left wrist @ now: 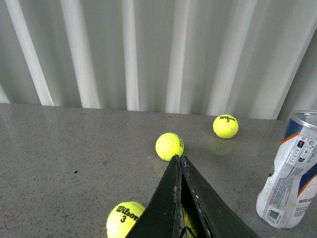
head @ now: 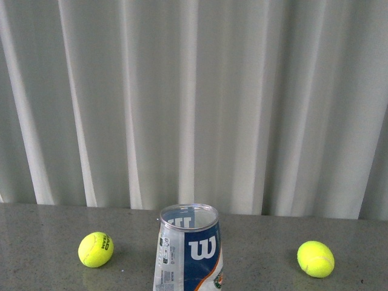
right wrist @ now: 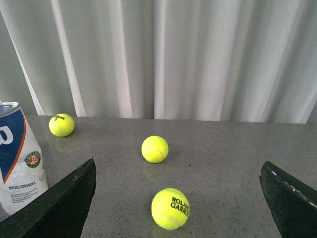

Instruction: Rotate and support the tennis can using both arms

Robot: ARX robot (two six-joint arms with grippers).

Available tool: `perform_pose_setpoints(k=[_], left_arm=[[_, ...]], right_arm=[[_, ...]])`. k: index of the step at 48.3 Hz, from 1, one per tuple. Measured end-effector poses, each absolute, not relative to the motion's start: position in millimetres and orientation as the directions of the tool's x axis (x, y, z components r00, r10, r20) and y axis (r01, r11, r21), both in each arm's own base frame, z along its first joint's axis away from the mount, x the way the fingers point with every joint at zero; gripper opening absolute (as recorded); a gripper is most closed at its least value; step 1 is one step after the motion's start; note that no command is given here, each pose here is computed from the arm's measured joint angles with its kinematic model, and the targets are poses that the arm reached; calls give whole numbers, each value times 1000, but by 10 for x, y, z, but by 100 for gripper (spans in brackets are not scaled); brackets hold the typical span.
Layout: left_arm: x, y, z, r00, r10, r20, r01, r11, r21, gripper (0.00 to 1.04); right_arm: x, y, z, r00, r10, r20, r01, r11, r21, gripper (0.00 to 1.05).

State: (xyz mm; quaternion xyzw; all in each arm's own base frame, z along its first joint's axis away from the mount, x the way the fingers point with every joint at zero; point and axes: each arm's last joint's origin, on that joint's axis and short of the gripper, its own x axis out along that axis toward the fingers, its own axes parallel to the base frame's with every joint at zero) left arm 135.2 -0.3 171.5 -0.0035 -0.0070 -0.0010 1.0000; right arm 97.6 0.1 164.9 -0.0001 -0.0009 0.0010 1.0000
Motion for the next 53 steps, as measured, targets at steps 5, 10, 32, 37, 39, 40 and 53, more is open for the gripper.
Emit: perform_pose_setpoints(k=[5,10,32,37,39,40,53], left_arm=[[1294,-3,1738,1000,-2,24,2,1000,-7,4],[1260,-3,1741,1000,-2,22,2,1000,-7,4],[1124,-3,1752,1000,-2,28,2,1000,-7,4],[1105,-3,1750,1000,-2,28,2,1000,-7,4],[1098,-3,1749,1000,-2,28,2,1000,-7,4],[1096,-3,1749,1000,-2,28,2,1000,-7,4],[973,-2,1712,1000,-2,14,2,1000,-7,4]], right_arm=[[976,1,1649,1000,2,2,-2,1000,0,98],[976,1,1649,1000,2,2,-2,1000,0,98],[976,1,1649,1000,2,2,-2,1000,0,98],[976,1,1649,1000,2,2,-2,1000,0,98],[976,1,1649,1000,2,2,-2,1000,0,98],[976,1,1649,1000,2,2,-2,1000,0,98],[976,1,1649,1000,2,2,-2,1000,0,98]])
